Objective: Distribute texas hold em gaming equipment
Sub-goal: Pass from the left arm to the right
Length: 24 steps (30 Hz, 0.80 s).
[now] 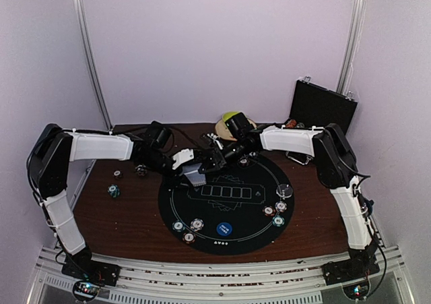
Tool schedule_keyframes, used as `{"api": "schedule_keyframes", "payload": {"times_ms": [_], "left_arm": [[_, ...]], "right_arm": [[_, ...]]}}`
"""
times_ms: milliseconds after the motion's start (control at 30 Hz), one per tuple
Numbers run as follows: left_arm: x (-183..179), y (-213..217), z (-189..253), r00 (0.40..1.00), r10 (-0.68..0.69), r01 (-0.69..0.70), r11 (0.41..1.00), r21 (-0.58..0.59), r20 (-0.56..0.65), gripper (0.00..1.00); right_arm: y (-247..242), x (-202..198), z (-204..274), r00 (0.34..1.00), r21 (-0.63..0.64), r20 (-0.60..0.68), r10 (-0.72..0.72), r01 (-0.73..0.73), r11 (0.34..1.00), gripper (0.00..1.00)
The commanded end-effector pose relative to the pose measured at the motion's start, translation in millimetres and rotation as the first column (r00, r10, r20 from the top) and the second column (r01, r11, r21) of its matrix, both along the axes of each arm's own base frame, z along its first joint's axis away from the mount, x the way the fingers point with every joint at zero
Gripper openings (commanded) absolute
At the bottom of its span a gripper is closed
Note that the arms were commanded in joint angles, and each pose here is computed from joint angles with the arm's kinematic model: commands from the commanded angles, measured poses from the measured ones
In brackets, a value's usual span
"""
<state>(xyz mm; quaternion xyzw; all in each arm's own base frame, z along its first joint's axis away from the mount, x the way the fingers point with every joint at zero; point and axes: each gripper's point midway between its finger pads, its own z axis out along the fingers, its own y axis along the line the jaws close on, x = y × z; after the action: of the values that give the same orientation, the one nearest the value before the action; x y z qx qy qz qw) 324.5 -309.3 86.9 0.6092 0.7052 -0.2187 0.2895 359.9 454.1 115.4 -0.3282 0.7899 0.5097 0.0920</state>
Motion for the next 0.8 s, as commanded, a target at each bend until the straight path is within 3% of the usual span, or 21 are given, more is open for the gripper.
{"api": "schedule_keyframes", "payload": {"times_ms": [0,500,667,767], "left_arm": [[-0.8,-10.4,9.3,0.999,-0.033,0.032,0.998,-0.047,0.0,0.34],[2.4,-9.6,2.0,1.0,-0.016,0.016,0.999,-0.029,-0.01,0.34],[2.2,-9.2,0.9,1.0,-0.014,0.013,1.0,-0.026,-0.014,0.34],[3.7,-9.2,1.9,1.0,-0.011,0.011,1.0,-0.026,-0.01,0.34]], "right_arm": [[-12.4,21.1,10.8,0.995,-0.037,0.083,-0.062,0.065,0.997,0.23],[-12.5,14.9,20.1,0.995,-0.021,0.092,-0.041,0.043,0.999,0.14],[-11.6,15.4,18.2,0.996,-0.02,0.083,-0.043,0.044,0.999,0.3],[-8.3,13.1,17.7,0.997,-0.005,0.066,-0.035,0.035,0.999,0.35]]}}
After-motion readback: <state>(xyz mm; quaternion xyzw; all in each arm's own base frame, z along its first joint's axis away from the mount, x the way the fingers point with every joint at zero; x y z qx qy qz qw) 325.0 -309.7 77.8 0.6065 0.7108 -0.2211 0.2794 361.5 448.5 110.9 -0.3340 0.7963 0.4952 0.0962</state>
